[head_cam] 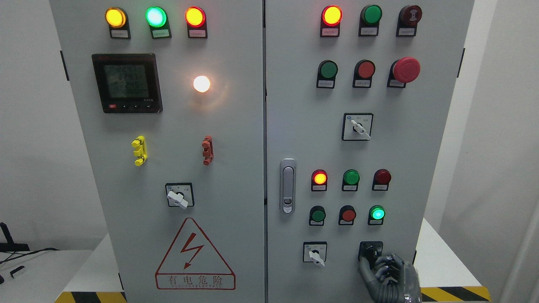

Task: Trip black knob to open circuit

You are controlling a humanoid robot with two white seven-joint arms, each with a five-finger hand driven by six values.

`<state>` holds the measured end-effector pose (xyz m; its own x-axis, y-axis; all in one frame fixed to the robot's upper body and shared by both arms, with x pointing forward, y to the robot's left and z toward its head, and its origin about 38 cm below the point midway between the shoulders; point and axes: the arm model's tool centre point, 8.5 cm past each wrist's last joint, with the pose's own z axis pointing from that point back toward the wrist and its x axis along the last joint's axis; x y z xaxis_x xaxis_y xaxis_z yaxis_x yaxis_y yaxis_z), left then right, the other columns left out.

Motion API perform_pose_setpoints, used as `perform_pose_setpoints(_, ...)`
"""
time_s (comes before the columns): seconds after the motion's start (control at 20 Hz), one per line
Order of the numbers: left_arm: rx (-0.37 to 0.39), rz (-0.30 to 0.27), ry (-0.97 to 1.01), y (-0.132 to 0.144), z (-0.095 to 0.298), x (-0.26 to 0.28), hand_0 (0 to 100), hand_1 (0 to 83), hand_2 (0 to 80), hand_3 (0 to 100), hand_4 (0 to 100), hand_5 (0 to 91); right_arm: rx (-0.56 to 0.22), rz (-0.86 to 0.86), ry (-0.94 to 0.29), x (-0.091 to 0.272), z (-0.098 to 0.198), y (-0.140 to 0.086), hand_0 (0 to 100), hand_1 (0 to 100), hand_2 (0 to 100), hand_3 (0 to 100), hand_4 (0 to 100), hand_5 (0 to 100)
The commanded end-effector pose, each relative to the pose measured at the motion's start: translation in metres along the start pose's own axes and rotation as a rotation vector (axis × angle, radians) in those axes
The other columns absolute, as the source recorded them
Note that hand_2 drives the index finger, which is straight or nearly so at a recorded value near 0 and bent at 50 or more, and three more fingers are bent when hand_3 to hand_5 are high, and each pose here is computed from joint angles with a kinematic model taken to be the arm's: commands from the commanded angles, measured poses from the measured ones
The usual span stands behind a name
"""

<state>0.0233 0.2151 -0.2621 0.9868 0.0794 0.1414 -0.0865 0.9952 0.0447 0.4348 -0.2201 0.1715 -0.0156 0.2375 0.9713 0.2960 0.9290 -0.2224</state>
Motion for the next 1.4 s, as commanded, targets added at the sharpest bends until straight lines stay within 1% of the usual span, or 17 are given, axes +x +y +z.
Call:
perform_pose_setpoints(0.0, -0.006, -0.030, 0.000, -0.0012, 0.0001, -0.0003, 12, 38.9, 0.0, 0, 0, 0.0, -0.015, -0.001, 0.007, -0.0023, -0.0014, -0.0058, 32, 77, 58, 85, 85, 95)
perform_pose_setpoints(0.75, -0.004, -0.030, 0.000, -0.0002, 0.0000, -0.0002, 12, 38.9, 0.0, 0, 0, 0.0, -0.023, -0.001, 0.006, -0.0024, -0.0020, -0.0086, 30, 78, 57, 85, 85, 95)
perform_pose_setpoints(1.2, -0.006, -0.030, 0.000, -0.0012, 0.0001, -0.0003, 12, 38.9, 0.0, 0, 0, 0.0, -0.026, -0.001, 0.007, -0.0027, -0.0022, -0.0097, 21, 76, 58, 85, 85, 95)
perform_pose_setpoints(1.35, -0.006, -0.030, -0.001, -0.0011, 0.0000, 0.0002, 12, 38.9, 0.0, 0, 0, 0.0, -0.030, -0.002, 0.010, -0.0034, -0.0026, -0.0112, 20, 76, 58, 85, 85, 95)
